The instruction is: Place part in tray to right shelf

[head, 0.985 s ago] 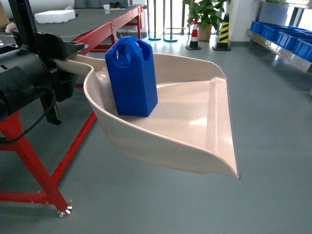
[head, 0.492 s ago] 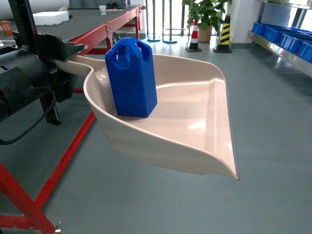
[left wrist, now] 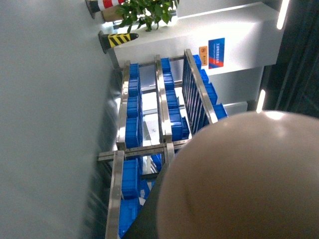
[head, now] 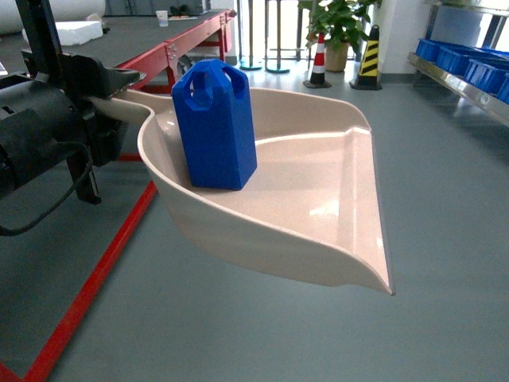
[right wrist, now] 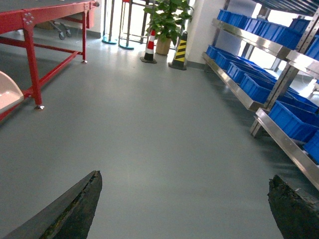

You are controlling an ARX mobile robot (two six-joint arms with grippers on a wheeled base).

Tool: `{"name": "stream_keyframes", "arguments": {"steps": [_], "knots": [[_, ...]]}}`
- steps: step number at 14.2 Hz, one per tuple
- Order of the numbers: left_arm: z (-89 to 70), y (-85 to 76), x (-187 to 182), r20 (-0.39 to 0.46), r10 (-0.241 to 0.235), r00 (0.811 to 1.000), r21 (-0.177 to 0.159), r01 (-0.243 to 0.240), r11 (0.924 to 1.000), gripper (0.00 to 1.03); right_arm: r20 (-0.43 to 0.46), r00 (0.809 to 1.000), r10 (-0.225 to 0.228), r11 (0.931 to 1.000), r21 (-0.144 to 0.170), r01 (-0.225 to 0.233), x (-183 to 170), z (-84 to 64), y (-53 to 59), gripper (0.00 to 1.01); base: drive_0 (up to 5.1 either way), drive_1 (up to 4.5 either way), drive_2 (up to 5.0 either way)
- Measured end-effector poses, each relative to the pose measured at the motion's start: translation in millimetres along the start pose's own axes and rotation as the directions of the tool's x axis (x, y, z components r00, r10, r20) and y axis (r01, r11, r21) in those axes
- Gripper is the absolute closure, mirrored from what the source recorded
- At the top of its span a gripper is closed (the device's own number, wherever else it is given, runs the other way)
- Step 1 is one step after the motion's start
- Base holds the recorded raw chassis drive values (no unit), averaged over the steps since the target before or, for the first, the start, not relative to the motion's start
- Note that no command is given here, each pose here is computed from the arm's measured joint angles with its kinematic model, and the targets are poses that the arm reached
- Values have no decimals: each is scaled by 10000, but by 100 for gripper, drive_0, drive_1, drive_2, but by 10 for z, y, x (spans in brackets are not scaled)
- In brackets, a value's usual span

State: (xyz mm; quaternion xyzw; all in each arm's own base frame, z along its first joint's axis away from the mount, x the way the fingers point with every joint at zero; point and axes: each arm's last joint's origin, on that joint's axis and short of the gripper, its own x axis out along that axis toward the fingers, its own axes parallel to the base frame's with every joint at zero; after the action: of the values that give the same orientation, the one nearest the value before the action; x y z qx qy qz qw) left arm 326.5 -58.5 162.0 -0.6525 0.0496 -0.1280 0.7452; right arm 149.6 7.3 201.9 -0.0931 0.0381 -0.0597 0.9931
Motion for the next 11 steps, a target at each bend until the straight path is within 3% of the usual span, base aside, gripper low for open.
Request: {"name": "stream_keyframes", "arguments": {"steps": [11], "knots": [[-1,5,0,-4,57,10000,-5,-57,10000,91,-33,10000,6,10000,-7,-6,2,-4,1,3,-1,425,-427]]}}
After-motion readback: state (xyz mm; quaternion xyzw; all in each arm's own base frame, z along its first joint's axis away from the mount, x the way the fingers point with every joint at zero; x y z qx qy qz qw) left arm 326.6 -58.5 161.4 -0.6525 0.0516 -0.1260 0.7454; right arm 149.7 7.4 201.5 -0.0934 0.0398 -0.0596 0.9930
